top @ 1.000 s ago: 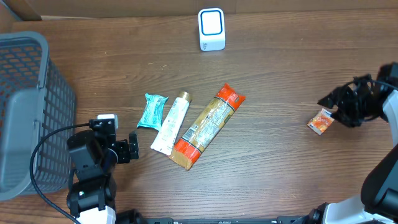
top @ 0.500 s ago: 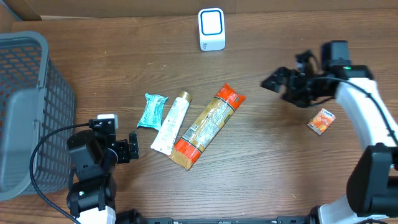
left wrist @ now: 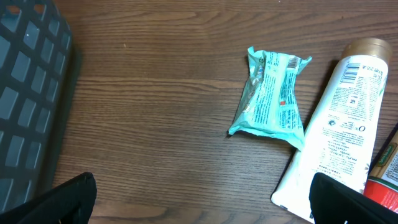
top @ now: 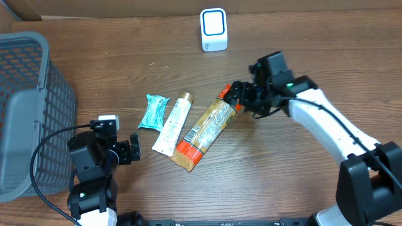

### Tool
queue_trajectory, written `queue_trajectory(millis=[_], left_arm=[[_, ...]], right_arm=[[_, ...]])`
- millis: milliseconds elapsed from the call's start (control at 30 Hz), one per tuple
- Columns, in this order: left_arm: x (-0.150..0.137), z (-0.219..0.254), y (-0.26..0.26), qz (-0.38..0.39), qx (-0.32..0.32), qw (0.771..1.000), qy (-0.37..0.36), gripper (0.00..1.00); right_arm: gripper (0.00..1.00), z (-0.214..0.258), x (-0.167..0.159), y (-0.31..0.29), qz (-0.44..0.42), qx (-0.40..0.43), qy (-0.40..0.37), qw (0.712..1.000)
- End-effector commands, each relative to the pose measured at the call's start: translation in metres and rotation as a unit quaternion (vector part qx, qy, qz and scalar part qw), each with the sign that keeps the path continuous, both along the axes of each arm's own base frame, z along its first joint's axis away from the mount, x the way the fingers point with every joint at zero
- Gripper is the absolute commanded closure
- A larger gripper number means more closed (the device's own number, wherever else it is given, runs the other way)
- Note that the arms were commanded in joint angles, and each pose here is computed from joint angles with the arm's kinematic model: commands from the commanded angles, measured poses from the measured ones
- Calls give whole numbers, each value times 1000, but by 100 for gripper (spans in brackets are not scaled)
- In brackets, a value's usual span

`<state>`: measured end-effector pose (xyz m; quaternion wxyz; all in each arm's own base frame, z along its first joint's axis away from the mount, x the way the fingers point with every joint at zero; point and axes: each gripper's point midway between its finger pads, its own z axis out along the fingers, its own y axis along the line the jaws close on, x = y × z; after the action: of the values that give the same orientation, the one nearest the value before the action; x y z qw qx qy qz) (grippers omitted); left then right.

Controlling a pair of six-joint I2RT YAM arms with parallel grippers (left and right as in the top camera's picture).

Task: Scan the item barcode
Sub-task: 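Move the right gripper to the spaghetti package and grasp it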

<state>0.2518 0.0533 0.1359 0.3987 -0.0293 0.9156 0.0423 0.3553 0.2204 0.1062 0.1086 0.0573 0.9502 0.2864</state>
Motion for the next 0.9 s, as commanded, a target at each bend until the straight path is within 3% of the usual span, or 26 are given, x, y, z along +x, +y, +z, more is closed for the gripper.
queue_trajectory(millis=[0, 367, 600, 867], left_arm=[[0, -1, -1, -9, 2, 1000, 0, 0], [0, -1, -1, -9, 2, 1000, 0, 0], [0, -1, -1, -9, 2, 1000, 0, 0], [0, -1, -1, -9, 2, 1000, 0, 0]], right_arm=[[17, -5, 4, -2, -44, -40, -12, 998], [18, -29, -17, 8, -151, -33, 61, 986], [18, -58, -40, 13, -177, -12, 116, 977], [23, -75, -52, 31, -181, 17, 119, 976]])
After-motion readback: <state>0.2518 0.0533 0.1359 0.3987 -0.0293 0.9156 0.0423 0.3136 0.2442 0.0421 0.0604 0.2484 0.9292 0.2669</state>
